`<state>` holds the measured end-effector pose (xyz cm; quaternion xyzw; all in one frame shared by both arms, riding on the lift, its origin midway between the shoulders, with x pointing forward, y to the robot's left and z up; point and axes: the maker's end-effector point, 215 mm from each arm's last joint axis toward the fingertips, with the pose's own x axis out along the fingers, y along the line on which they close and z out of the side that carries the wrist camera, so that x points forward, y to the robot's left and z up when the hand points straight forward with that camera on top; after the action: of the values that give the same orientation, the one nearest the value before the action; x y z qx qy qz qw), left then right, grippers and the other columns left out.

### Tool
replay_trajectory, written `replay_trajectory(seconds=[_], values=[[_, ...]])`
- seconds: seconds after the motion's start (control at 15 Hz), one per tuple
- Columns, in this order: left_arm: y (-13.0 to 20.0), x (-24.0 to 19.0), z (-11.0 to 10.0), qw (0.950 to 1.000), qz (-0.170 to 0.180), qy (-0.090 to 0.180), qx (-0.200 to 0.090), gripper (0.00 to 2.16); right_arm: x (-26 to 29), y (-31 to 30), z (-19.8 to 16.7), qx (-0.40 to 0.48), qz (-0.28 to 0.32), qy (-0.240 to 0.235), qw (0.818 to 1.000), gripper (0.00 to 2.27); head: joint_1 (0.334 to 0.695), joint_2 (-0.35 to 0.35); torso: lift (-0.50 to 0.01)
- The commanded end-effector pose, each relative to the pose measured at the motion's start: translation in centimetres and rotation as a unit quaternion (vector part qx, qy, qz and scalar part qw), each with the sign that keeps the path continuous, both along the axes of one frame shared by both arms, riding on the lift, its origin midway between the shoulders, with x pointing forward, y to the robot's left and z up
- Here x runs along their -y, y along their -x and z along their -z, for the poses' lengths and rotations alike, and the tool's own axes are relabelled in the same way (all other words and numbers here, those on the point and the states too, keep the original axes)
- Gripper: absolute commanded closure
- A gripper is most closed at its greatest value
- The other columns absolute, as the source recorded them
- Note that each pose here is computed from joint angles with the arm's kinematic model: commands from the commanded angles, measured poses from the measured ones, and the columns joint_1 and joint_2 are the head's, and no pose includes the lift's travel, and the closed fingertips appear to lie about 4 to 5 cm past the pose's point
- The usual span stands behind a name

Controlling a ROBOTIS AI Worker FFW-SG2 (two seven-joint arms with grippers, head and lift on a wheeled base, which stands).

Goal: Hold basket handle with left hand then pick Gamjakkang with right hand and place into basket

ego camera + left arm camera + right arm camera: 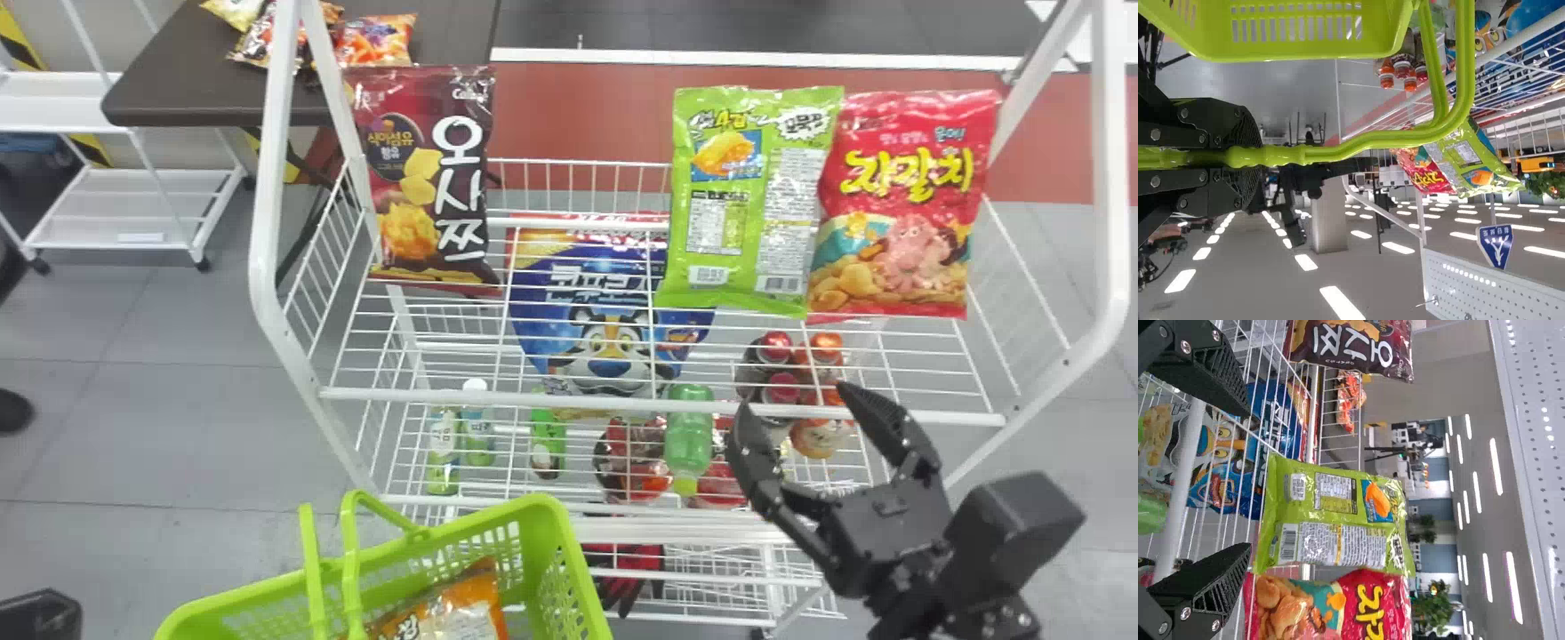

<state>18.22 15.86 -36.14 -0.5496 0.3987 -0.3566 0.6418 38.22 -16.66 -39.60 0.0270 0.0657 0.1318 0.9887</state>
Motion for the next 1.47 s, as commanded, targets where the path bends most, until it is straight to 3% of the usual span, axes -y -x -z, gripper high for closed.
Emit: replay_trajectory(seconds=[0.0, 1.4], values=[[-0.01, 0.16, 0.03, 1.0000, 0.001, 0.001, -0.001, 2.15, 0.26, 1.54, 0.51, 0.006, 0.005, -0.007, 1.000, 0.11, 0.695, -0.017, -0.018], [0.03, 0.16, -0.08, 1.0000, 0.004, 0.003, 0.001, 2.15, 0.55, 2.44, -0.07, 0.015, 0.004, -0.007, 1.000, 0.10, 0.695, -0.035, -0.018]])
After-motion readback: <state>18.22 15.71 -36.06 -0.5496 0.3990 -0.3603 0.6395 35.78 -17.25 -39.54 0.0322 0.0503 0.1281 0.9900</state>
